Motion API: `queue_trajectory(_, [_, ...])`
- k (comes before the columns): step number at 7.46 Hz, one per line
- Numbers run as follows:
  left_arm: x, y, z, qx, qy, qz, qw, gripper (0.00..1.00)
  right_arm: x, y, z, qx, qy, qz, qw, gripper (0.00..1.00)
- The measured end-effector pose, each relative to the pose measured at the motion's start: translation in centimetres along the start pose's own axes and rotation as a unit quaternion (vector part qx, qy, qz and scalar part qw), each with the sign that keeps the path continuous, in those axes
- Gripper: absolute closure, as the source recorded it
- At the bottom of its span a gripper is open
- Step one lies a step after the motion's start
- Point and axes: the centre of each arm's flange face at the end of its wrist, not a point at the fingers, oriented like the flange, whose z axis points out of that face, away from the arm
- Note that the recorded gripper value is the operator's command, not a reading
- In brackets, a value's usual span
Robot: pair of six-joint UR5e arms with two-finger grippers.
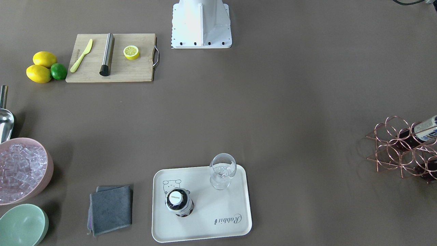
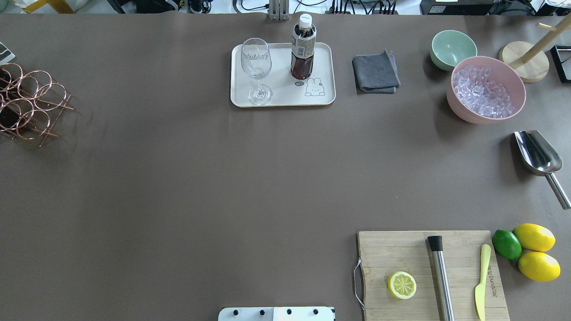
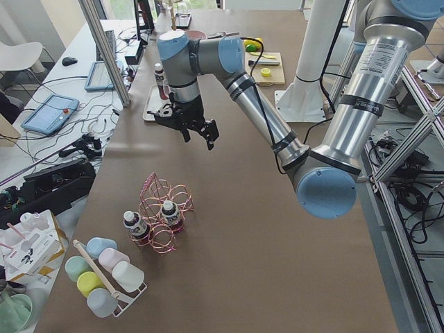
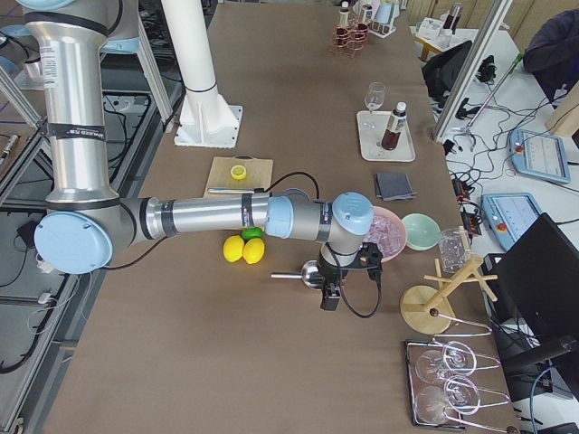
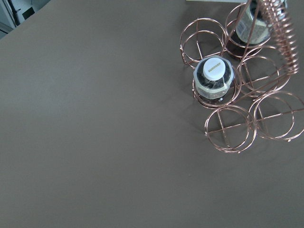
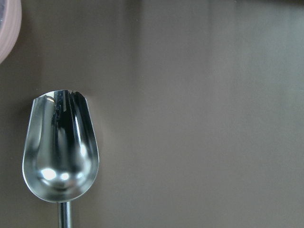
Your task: Take tea from basket to plate
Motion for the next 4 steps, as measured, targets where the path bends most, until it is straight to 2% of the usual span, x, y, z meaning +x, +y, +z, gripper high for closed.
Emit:
queue_trajectory(1, [-2.7,-1.0,1.3,-0.012,-0.002,0.045,0.9989,0.01,0.8,0.2,0.6,0.003,-0.001,0.002,1.0000,0.00])
queue_trajectory(3, [-7.0,-3.1,4.1,-0.035,-0.013,0.139,0.9896,0.01,1.7,0.0,1.7,0.009,-0.004,-0.001,0.9999,0.00])
queue_trajectory(4, [-9.7,-4.7,5.0,-0.043,-0.011,0.163,0.9855,0.01,1.9,-0.1,1.9,0.010,-0.005,-0.002,0.9999,0.00])
